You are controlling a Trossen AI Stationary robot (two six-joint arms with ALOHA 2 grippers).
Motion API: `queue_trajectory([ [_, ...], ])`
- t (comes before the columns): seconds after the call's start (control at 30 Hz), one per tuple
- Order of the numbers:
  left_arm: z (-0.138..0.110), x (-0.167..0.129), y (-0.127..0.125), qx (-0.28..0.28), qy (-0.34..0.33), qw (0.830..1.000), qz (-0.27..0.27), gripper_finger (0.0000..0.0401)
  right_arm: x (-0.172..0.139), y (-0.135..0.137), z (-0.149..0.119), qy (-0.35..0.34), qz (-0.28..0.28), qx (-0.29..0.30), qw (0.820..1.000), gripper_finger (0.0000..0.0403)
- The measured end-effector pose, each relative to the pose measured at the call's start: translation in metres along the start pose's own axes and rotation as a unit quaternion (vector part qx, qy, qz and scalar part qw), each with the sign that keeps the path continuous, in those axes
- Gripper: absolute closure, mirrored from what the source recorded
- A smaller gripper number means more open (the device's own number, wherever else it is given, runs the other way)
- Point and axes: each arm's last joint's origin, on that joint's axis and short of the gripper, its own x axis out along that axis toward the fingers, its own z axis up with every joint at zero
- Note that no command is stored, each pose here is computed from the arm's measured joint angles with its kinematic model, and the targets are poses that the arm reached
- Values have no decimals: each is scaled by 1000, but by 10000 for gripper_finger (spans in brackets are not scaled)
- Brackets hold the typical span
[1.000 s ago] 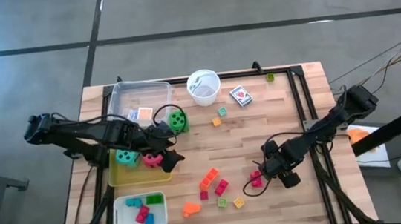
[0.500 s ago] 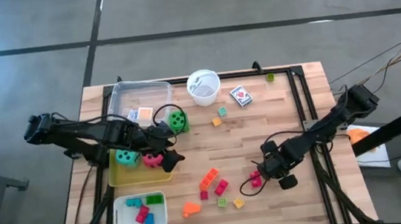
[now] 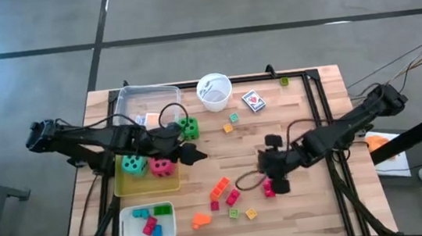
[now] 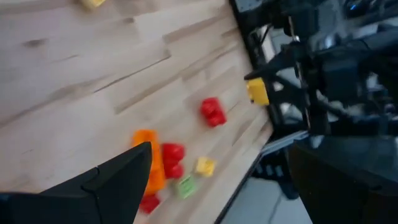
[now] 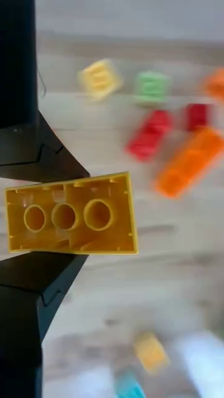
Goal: Pick & Place Toys
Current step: Put the light orange game piece into the white bin
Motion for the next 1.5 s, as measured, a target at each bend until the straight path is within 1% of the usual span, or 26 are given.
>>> queue_trajectory([
  [0.17,4,20,-7,-29,-14,999,-30,41,-15,-15,44,-56,-19,35,998,269],
  [0.27,6,28,-10,-34,-21,998,-45,41,-19,-25,67,-76,-28,55,995,269],
  [0.33,8,33,-12,-42,-26,997,-54,41,-19,-30,80,-84,-27,58,994,269],
  [0.43,11,37,-12,-49,-32,996,-60,41,-16,-33,94,-84,-22,43,995,269],
  [0.53,14,39,-12,-56,-35,996,-65,41,-8,-31,102,-68,-27,26,997,269],
  [0.67,16,39,-13,-56,-36,995,-68,41,-2,-27,114,-64,-27,0,998,269],
  [0.8,14,39,-13,-52,-11,996,-74,41,0,-24,125,-70,-18,-17,997,269],
  [0.9,13,39,-11,-51,-5,996,-69,45,-2,-22,131,-77,-15,-37,996,269],
  [1.03,13,39,-11,-51,0,996,-68,72,-5,-21,137,-85,-15,-50,995,269],
  [1.2,13,39,-12,-51,1,996,-72,126,-6,-21,138,-85,-16,-59,994,268],
  [1.33,13,38,-12,-53,1,996,-74,169,-6,-22,138,-85,-18,-59,994,259],
  [1.5,14,38,-13,-51,-1,995,-80,217,-6,-21,138,-86,-17,-59,994,267],
])
